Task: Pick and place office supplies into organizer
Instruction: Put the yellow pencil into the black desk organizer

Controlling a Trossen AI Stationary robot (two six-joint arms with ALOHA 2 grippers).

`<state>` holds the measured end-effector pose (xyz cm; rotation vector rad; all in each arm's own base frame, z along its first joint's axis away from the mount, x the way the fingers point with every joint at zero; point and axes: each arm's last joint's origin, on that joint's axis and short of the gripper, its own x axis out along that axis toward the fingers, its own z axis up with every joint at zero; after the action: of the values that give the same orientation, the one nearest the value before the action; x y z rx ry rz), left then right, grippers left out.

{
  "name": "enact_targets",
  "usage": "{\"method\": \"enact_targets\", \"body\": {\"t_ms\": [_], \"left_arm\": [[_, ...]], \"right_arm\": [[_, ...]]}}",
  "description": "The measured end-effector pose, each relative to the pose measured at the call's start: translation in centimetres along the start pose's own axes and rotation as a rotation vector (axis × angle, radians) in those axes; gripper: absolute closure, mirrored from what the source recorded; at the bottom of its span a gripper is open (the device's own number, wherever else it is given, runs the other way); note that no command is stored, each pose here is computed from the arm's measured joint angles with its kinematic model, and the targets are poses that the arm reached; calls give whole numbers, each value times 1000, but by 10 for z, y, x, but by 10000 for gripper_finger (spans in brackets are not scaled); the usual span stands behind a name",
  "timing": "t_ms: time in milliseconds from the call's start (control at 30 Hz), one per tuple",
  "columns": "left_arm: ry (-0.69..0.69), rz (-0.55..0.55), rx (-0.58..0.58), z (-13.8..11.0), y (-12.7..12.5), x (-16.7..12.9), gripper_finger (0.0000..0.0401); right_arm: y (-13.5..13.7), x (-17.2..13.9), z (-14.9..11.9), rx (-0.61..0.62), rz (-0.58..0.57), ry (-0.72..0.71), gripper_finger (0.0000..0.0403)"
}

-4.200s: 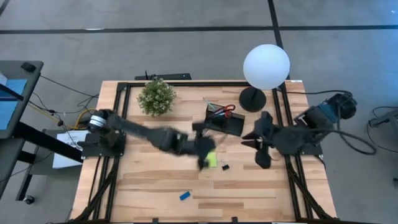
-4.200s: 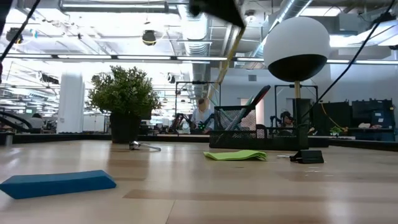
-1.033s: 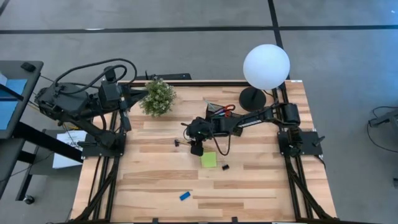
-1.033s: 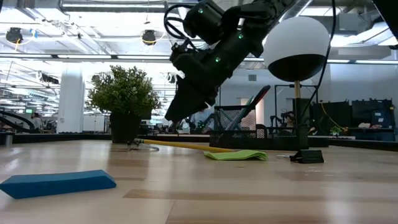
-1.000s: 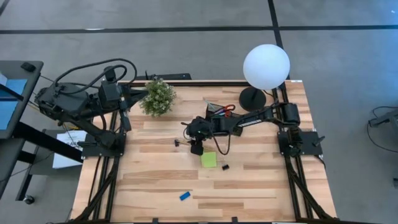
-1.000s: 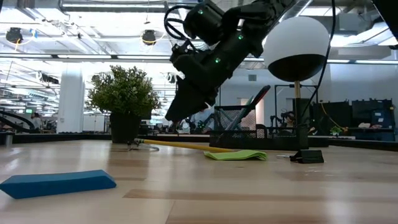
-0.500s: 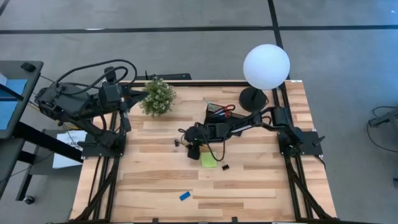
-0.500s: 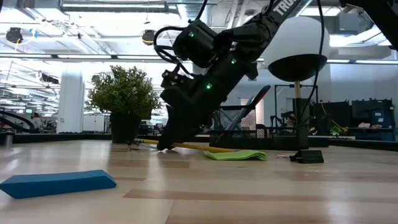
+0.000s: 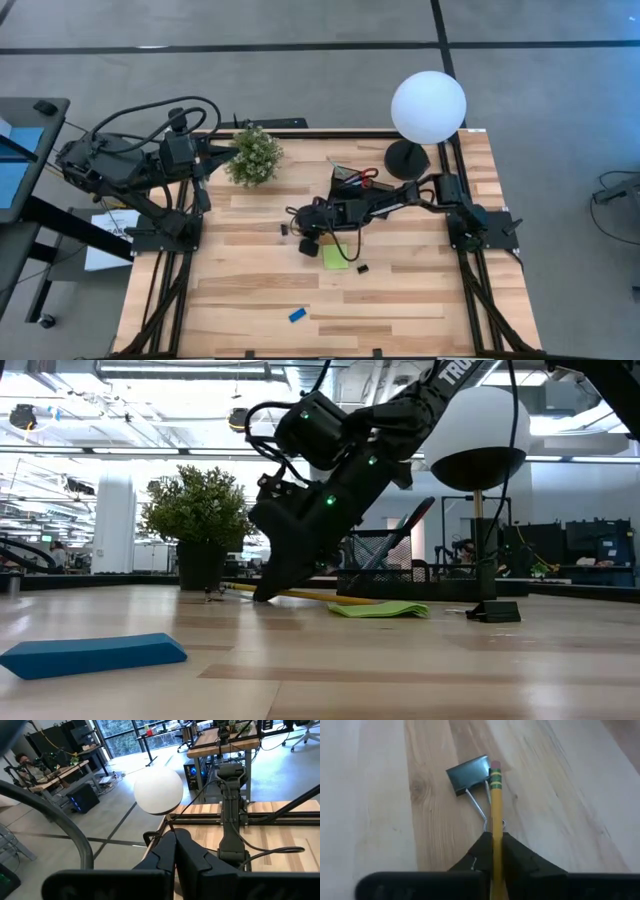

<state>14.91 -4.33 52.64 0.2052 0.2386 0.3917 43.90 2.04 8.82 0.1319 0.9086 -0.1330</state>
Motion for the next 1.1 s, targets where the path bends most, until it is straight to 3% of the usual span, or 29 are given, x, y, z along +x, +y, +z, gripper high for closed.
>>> {"method": "enact_targets", "body": {"t_ms": [233,367,600,767,900,1000,1100], "left_arm": [[0,0,-17,0,0,0,401],[-1,1,-54,0,0,0,401],[-22,2,-91,3,0,0,401],[-31,1,-94,4,0,0,401],[-31,2,-94,4,0,0,401],[-31,1,-88,4,0,0,401],[-30,2,-66,4,0,0,401]], "right_arm": [[0,-38,17,161,22,-21,378],[1,-94,51,180,-46,-213,390],[-23,-214,95,236,-303,-625,384],[-42,-274,95,236,-381,-821,391],[-55,-284,76,239,-420,-883,389],[-62,-256,49,233,-428,-861,390],[-73,-224,23,224,-442,-933,390]]}}
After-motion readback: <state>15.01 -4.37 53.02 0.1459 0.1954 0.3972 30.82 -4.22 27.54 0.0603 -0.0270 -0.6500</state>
